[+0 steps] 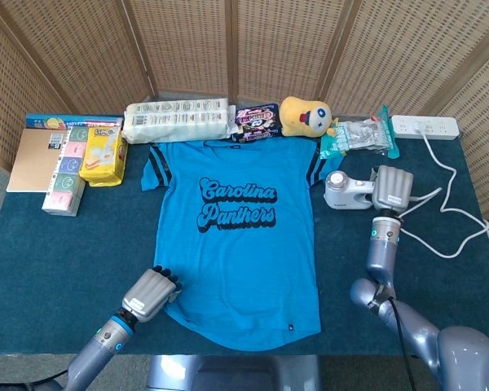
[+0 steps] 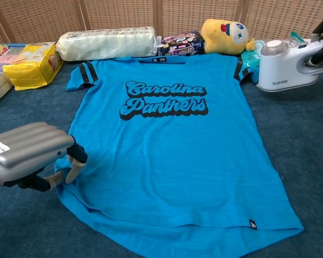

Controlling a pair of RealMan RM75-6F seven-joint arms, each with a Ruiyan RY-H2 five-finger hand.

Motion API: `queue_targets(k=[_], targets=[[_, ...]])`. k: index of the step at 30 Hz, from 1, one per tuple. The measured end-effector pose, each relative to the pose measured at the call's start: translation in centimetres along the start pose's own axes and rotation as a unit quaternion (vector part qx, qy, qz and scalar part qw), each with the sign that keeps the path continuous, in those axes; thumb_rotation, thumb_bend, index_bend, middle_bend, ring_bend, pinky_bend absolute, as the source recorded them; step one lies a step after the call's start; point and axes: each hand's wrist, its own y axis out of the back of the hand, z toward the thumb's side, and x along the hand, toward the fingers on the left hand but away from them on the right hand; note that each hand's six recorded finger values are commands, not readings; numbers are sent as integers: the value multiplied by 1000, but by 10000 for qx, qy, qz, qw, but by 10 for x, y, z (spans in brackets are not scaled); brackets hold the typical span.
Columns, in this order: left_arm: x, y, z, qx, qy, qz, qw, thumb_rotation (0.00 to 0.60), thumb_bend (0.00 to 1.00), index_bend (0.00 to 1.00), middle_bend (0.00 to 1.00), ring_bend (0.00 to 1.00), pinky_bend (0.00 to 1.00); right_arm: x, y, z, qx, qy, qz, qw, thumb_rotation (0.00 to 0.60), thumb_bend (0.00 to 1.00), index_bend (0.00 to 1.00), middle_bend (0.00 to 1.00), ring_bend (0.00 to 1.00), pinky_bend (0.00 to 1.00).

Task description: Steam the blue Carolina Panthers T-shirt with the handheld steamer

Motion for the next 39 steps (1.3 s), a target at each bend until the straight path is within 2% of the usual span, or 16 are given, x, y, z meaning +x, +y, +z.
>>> queue_targets(k=[13,22,31,39], targets=[[-2,0,-5,-9,75,-10,10000,600,554,641,521,395,375,-2,-25,-10,59,-379,124,9992,600,317,714,726,734,701],[-3,-1,-5,-27,69,-11,10000,600,553,642,521,395,375,2,-39,-9,116,-387,251,9989,600,312,643,677,671,653],[-3,-1,-6,-30,92,-17,10000,600,554,641,521,394,375,2,-45,-8,191,-273,387,9987,600,308,499,550,556,521],[-1,-2,-4,-23,54,-16,10000,600,554,641,521,395,375,2,-46,-8,272,-140,486,9983,600,290,290,358,343,339]])
